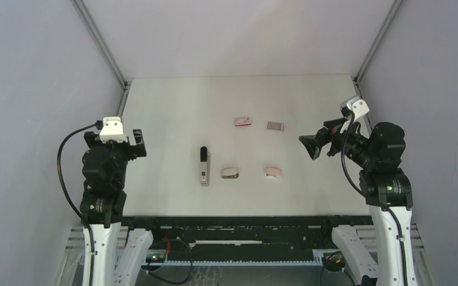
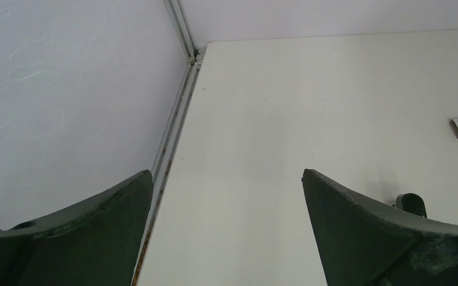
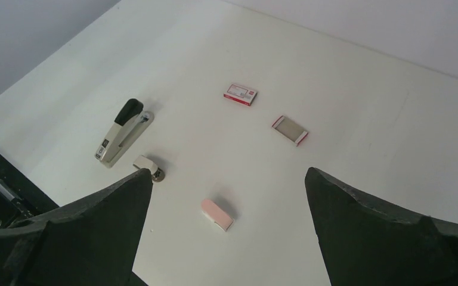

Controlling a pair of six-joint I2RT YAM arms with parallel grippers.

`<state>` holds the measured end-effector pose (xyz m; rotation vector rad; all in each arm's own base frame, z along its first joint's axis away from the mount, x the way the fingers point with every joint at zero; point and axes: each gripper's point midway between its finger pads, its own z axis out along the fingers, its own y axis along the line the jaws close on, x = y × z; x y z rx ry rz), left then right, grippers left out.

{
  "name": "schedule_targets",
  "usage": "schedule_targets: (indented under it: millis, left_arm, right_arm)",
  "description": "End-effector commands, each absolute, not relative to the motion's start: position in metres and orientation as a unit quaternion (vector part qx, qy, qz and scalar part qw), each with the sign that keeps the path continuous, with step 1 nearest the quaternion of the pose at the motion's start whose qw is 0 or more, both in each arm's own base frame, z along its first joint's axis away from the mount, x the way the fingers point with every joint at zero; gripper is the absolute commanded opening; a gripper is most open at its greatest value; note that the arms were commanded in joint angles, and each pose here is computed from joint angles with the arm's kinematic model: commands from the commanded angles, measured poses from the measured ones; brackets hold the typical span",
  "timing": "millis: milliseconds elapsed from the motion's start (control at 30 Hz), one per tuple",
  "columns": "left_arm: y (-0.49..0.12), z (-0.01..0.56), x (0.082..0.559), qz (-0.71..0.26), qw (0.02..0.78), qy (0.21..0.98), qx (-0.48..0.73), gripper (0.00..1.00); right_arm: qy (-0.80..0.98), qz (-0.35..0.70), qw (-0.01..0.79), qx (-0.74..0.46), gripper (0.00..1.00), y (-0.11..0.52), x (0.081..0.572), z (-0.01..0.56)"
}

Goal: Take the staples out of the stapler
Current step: Adjust the stapler at the center of the board.

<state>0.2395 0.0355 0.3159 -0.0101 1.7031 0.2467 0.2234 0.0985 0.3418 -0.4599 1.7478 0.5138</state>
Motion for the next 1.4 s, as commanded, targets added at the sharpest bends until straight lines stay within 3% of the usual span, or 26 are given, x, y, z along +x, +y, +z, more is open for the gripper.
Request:
schedule_targets:
  millis: [0, 300, 767, 1033, 1367]
  left_arm:
    - [0.041, 0.319, 0.241, 0.113, 0.657, 0.744, -0.028, 1.00]
    - [0.031, 0.306, 0.245, 0.103, 0.646, 0.756, 0.015, 1.00]
    - [-0.020, 0.265, 0.243, 0.017, 0.597, 0.782, 0.179, 1.00]
    - [-0.044, 0.245, 0.234, -0.034, 0.565, 0.784, 0.255, 1.00]
    - [-0.062, 0.224, 0.249, -0.079, 0.526, 0.791, 0.302, 1.00]
  right_arm:
    - [0.741, 0.200, 0.612, -0.189, 1.00, 0.094, 0.233, 0.349]
    - [0.744, 0.189, 0.606, -0.210, 1.00, 0.094, 0.239, 0.334]
    - [0.739, 0.216, 0.577, -0.271, 1.00, 0.112, 0.240, 0.306]
    - [0.743, 0.244, 0.543, -0.306, 1.00, 0.132, 0.240, 0.288]
    - [0.780, 0.207, 0.492, -0.326, 1.00, 0.150, 0.261, 0.251]
